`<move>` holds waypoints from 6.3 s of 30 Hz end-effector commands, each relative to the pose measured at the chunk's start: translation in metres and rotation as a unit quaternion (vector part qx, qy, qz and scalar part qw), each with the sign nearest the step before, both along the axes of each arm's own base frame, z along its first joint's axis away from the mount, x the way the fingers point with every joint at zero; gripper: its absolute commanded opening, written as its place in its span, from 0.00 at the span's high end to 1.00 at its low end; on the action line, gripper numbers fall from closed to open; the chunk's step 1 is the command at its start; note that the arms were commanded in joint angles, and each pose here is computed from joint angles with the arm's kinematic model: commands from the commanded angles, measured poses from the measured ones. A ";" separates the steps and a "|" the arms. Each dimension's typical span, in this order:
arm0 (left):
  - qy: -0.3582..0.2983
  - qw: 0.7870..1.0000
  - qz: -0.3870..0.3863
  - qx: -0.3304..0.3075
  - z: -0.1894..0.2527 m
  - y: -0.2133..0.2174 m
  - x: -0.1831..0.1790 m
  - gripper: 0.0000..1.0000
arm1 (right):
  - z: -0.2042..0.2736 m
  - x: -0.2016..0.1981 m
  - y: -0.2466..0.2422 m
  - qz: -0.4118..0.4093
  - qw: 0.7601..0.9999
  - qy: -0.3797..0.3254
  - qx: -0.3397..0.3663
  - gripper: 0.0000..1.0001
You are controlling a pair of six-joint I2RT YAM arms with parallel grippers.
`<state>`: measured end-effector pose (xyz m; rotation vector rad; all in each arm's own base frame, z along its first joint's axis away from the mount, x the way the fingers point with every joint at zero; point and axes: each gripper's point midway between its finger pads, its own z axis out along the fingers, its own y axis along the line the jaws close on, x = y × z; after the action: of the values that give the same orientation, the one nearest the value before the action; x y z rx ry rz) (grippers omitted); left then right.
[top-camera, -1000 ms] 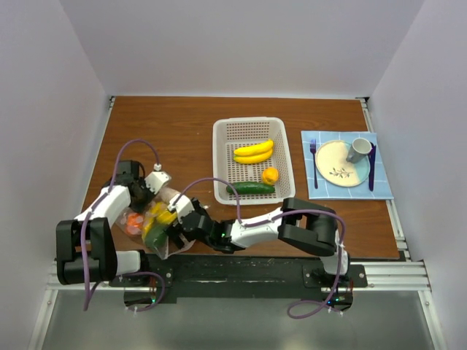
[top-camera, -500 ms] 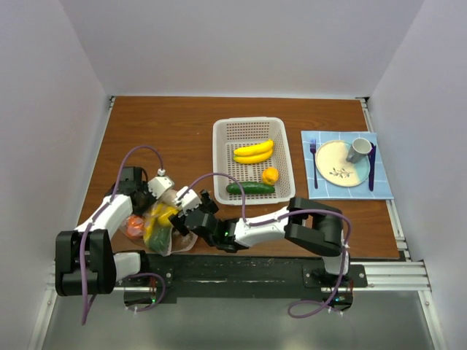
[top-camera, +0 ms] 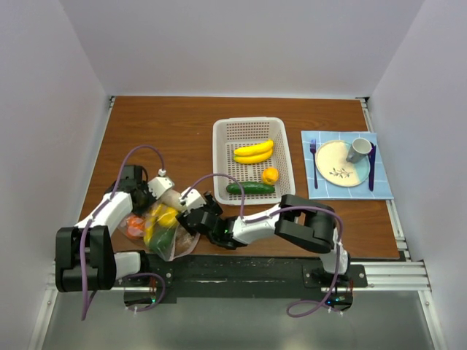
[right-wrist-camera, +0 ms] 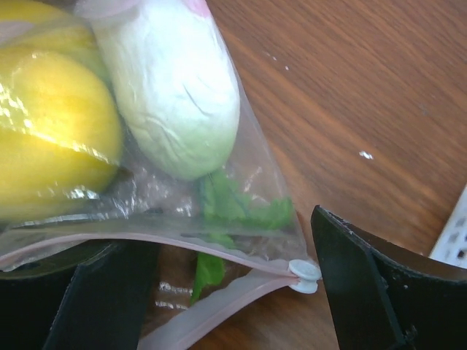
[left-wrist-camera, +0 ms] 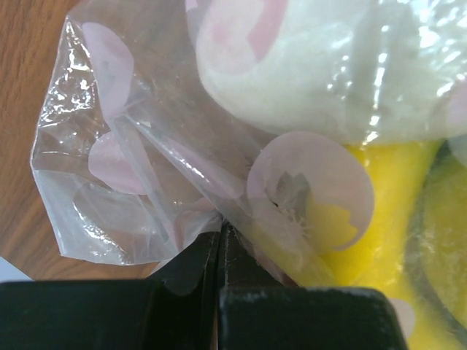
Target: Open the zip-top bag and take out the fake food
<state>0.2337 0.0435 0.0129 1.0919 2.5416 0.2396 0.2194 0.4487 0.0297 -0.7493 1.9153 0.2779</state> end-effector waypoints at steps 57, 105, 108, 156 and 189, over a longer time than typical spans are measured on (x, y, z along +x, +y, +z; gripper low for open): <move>0.066 0.997 -0.028 -0.019 -0.015 -0.009 -0.026 1.00 | 0.017 0.018 0.036 -0.033 0.998 -0.024 0.039 0.49; 0.033 0.999 0.037 -0.015 -0.005 -0.002 0.005 1.00 | 0.052 -0.114 -0.121 0.067 0.994 0.087 0.004 0.27; 0.033 0.999 0.038 -0.016 -0.004 -0.002 0.004 1.00 | 0.058 -0.111 -0.104 0.086 0.994 0.070 -0.024 0.08; -0.079 0.995 0.037 0.053 0.125 0.027 0.037 1.00 | 0.160 -0.070 -0.201 -0.040 0.989 0.121 -0.076 1.00; -0.009 0.995 0.093 0.028 0.030 0.024 0.021 1.00 | 0.108 -0.074 -0.095 0.041 0.999 0.027 -0.012 0.15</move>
<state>0.2483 0.0569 0.0594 0.9267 2.6375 0.2886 0.1640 0.3422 0.1644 -0.7917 1.9848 0.3112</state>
